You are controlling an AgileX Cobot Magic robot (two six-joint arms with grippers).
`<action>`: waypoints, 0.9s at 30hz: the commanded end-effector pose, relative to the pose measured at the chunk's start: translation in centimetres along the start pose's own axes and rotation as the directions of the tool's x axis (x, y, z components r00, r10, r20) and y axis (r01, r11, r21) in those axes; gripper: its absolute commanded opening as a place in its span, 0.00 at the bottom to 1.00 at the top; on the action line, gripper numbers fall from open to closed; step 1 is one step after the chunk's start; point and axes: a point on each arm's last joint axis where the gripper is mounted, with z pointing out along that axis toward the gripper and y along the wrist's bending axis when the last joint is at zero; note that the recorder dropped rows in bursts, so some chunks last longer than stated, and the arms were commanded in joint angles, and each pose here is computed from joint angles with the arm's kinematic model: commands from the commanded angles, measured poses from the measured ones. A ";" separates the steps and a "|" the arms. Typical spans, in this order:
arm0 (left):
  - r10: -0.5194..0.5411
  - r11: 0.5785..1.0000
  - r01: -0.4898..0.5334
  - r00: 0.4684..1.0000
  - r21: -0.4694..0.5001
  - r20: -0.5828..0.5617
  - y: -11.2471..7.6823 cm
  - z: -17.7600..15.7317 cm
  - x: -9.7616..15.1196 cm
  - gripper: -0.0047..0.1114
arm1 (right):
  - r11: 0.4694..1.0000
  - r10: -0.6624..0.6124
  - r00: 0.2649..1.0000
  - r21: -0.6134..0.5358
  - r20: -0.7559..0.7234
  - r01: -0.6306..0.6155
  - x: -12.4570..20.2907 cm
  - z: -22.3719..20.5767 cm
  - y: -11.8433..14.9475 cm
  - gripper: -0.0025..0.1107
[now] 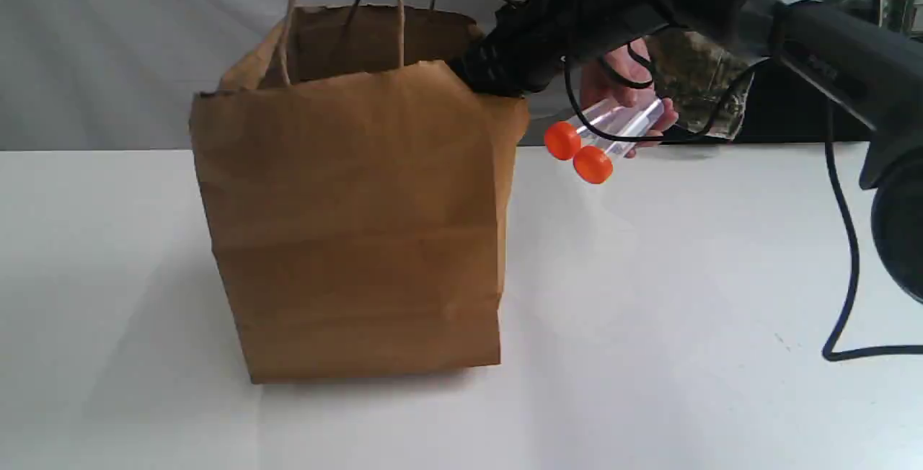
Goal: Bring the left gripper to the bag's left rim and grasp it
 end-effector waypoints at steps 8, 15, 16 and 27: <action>-0.104 0.992 0.114 0.980 0.054 -0.170 2.5 8.3 -0.8 0.11 | 1.000 -0.009 1.000 0.004 0.004 0.009 -0.2 0.0 0.1 0.02; -0.072 0.930 0.212 0.906 0.300 -0.418 4.4 15.8 3.7 0.37 | 1.000 -0.012 1.000 -0.007 -0.008 0.012 0.0 0.0 0.2 0.02; -0.063 0.936 0.208 0.893 0.285 -0.445 5.1 16.6 4.8 0.45 | 1.000 -0.012 1.000 -0.007 -0.008 0.012 0.0 0.0 0.2 0.02; 0.057 0.937 0.112 0.884 0.330 -0.463 7.9 21.7 7.4 0.69 | 1.000 -0.010 1.000 -0.007 -0.007 0.010 0.0 0.0 0.2 0.02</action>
